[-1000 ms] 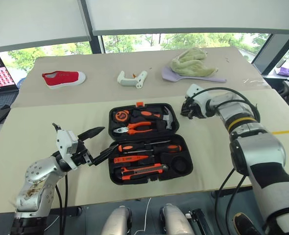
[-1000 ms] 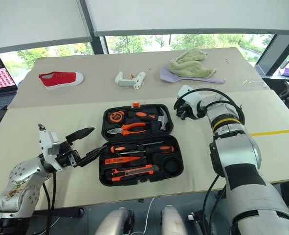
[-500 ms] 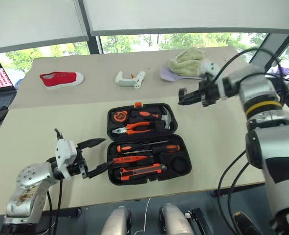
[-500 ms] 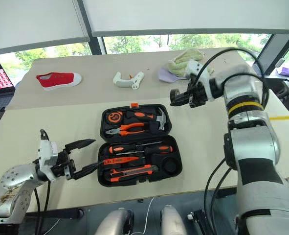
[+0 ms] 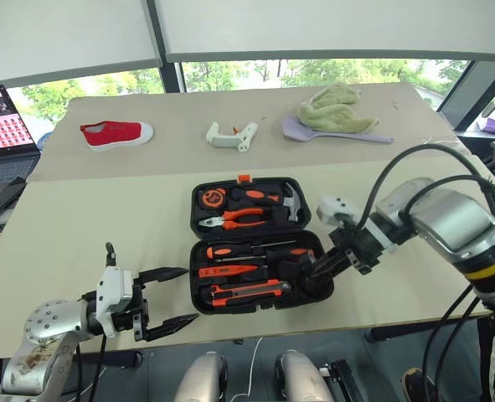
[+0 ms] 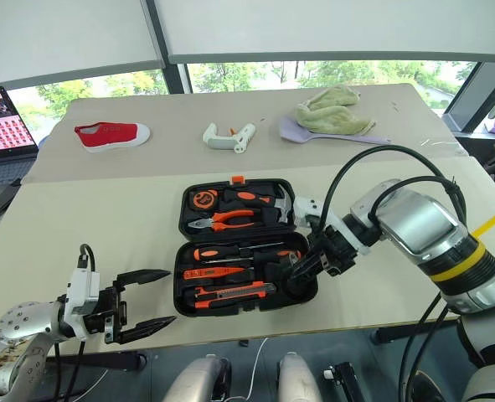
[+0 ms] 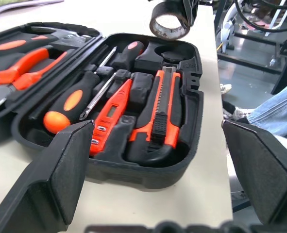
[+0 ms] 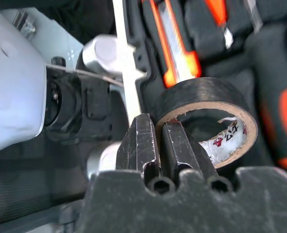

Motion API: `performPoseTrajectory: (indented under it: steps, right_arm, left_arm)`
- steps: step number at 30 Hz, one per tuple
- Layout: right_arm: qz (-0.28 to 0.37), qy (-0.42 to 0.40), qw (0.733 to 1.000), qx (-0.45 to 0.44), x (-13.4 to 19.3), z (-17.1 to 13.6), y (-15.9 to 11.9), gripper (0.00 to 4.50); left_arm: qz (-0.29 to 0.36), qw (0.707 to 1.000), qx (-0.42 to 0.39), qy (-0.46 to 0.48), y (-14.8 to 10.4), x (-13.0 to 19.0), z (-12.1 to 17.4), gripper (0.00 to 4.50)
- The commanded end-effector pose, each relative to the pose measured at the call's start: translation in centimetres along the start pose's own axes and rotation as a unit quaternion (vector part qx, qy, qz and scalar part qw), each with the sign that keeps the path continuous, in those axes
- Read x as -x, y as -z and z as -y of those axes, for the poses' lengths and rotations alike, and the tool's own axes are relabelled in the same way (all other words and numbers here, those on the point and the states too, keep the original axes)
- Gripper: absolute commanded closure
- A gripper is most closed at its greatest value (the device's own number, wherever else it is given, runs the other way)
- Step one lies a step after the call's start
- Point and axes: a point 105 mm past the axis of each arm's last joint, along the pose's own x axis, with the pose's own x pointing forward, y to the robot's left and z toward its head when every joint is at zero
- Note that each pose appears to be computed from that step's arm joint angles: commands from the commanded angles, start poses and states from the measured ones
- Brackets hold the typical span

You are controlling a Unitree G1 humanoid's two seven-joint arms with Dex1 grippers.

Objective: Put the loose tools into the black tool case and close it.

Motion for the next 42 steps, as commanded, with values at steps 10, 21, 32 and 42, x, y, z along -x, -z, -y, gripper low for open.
performPoseTrajectory:
  steps: [10,21,32,42]
  right_arm:
    - [-0.100,0.099,0.990,-0.021,-1.2,1.6,2.7,4.47]
    - [-0.058,0.092,0.994,0.003,-1.6,1.8,0.8,2.12]
    - [0.096,0.105,0.989,0.052,2.4,0.3,-2.2,0.04]
    - [0.245,0.214,0.941,0.094,7.8,1.4,1.0,0.77]
  left_arm:
    - [0.018,1.000,-0.015,-0.004,-0.3,-0.5,-0.1,0.00]
    - [0.026,0.999,-0.020,-0.038,-1.2,-0.4,-0.1,0.00]
    - [0.043,0.994,-0.010,-0.097,-2.1,0.7,-1.9,0.00]
    - [0.051,0.968,0.028,-0.244,-2.8,5.0,-5.0,0.00]
